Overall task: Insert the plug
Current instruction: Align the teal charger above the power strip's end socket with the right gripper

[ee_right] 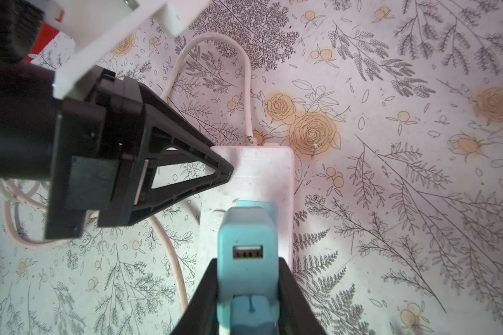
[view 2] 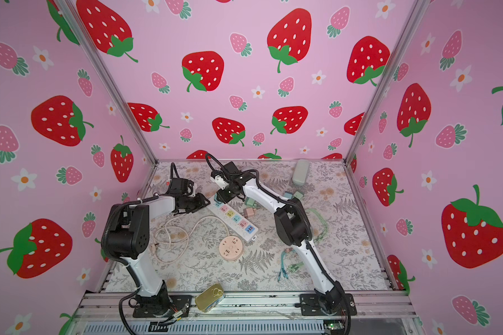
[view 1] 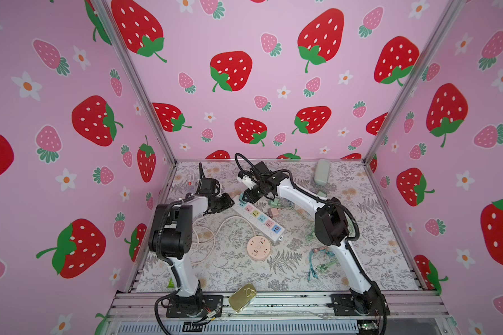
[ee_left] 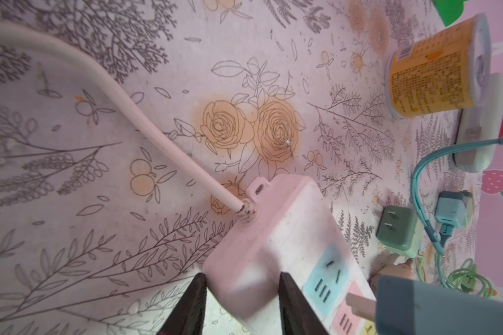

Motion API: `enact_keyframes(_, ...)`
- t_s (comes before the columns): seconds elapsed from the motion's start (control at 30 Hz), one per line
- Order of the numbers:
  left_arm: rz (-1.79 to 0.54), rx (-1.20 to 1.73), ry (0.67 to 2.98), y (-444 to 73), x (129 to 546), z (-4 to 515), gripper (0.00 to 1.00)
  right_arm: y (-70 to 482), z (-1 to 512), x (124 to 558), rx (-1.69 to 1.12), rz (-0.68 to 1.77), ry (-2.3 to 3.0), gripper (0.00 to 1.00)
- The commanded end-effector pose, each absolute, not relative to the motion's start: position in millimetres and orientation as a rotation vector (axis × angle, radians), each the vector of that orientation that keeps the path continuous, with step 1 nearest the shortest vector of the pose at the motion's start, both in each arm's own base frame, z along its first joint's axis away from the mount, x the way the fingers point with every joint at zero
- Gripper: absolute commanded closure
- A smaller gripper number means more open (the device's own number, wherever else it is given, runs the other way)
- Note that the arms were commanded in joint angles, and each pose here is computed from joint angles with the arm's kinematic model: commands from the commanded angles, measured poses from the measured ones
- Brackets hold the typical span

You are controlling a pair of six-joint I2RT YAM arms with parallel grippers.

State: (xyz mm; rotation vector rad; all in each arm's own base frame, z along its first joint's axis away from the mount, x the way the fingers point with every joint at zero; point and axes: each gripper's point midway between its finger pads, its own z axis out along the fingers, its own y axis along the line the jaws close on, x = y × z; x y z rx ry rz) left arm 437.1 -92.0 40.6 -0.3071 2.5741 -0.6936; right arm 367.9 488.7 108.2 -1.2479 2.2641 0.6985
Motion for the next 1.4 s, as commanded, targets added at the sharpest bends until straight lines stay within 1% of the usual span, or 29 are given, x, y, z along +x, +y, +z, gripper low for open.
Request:
enact_keyframes(0.0,-0.72,-0.27,2.574,-96,441,44,0.58,495,104,361,-1.296,0.704,2.256,0.91)
enact_keyframes(0.37,-0.75,-0.258,2.578,-100,440,41,0.6,497,96,367,-1.265,0.677,2.268,0.91)
enact_keyframes(0.63,-0.76,-0.259,2.586,-101,437,37,0.61,492,87,375,-1.226,0.602,2.29,0.91)
enact_keyframes(0.93,-0.769,-0.256,2.587,-102,435,36,0.63,491,84,373,-1.212,0.577,2.312,0.91)
enact_keyframes(1.37,-0.797,-0.254,2.586,-105,433,33,0.64,482,62,372,-1.164,0.374,2.375,0.91)
